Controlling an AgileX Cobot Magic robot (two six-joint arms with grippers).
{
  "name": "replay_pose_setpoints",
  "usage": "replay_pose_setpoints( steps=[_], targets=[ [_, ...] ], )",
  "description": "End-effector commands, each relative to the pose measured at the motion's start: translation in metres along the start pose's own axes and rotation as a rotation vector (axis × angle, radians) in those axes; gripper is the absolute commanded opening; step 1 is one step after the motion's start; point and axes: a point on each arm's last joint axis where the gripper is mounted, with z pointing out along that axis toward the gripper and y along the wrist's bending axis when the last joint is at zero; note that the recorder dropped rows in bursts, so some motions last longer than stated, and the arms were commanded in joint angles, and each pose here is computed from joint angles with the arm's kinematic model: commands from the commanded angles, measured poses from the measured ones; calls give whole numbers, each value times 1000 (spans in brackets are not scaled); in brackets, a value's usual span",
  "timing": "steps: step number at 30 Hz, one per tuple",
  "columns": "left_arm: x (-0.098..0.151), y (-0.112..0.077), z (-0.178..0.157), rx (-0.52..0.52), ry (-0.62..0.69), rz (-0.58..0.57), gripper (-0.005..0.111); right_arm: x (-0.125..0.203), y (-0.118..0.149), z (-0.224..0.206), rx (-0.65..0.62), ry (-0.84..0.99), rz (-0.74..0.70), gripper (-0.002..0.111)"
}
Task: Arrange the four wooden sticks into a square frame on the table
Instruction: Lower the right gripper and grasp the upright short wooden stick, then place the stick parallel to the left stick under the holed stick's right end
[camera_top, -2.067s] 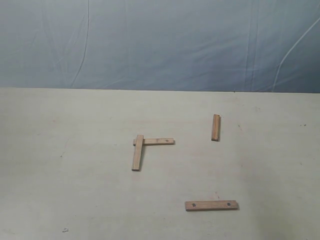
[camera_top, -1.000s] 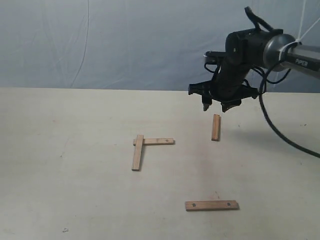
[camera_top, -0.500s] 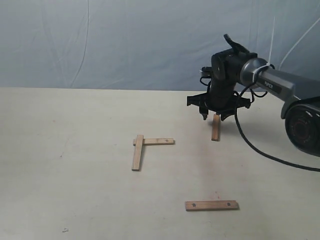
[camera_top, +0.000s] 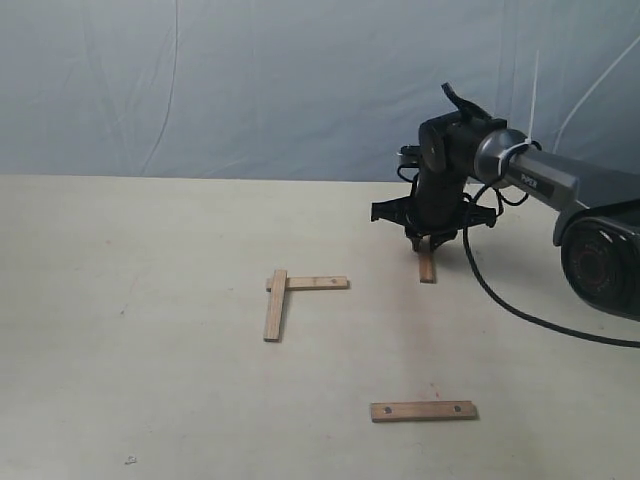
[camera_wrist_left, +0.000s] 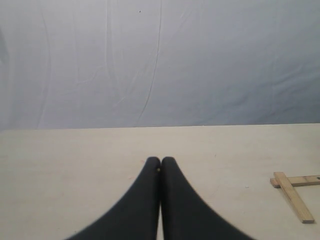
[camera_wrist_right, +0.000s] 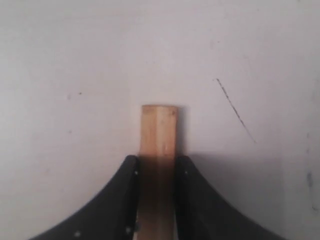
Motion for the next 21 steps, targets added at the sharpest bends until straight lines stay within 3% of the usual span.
replay_pose_setpoints(
  steps=[1,10,21],
  targets=[
    [1,0,0,8,-4,-7,0,0,-5,-3,21,22,4,0],
    [1,0,0,8,-4,-7,0,-8,8,-72,-57,-17,8,0],
    [1,0,0,8,-4,-7,0,55,107,-108,-47,36,-189,0]
  ],
)
